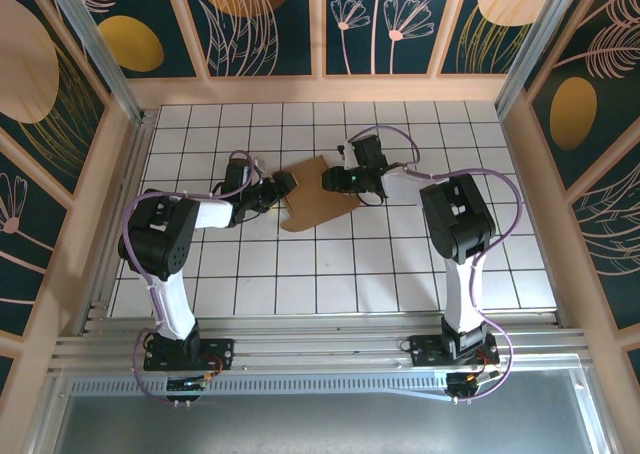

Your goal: Fold the paper box

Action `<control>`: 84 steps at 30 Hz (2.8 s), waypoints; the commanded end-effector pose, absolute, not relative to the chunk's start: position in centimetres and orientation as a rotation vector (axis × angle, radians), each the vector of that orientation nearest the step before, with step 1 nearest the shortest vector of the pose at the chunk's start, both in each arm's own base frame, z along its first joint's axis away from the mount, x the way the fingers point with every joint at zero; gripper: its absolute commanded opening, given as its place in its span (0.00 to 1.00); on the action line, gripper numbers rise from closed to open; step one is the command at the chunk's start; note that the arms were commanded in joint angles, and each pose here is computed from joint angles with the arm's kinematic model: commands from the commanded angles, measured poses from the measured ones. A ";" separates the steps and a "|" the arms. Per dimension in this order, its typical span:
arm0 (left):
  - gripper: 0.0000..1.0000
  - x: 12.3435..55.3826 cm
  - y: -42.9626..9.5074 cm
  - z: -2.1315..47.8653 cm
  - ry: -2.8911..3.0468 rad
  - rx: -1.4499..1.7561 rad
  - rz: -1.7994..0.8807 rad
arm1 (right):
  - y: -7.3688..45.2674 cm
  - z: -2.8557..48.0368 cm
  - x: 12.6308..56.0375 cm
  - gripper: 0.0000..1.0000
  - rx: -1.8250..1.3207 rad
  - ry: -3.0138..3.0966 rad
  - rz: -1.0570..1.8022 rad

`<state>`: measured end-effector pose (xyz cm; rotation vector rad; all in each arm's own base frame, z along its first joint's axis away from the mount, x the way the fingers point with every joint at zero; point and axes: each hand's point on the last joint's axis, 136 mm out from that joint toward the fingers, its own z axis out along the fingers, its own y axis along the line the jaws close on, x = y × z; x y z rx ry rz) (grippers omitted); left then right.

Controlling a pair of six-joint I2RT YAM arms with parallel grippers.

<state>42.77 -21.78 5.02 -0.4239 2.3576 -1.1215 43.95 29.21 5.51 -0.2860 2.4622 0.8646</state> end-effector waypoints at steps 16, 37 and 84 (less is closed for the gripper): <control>0.83 42.2 -23.5 6.0 2.272 -0.522 -1.313 | 23.1 -2.6 42.0 0.41 -0.090 2.737 0.996; 0.77 44.6 -29.2 7.1 2.255 -0.434 -1.531 | 22.2 -0.5 44.5 0.38 0.069 2.681 1.218; 0.51 40.4 -28.2 20.2 2.012 -0.541 -1.830 | 26.1 20.8 36.4 0.97 -1.268 0.887 -0.592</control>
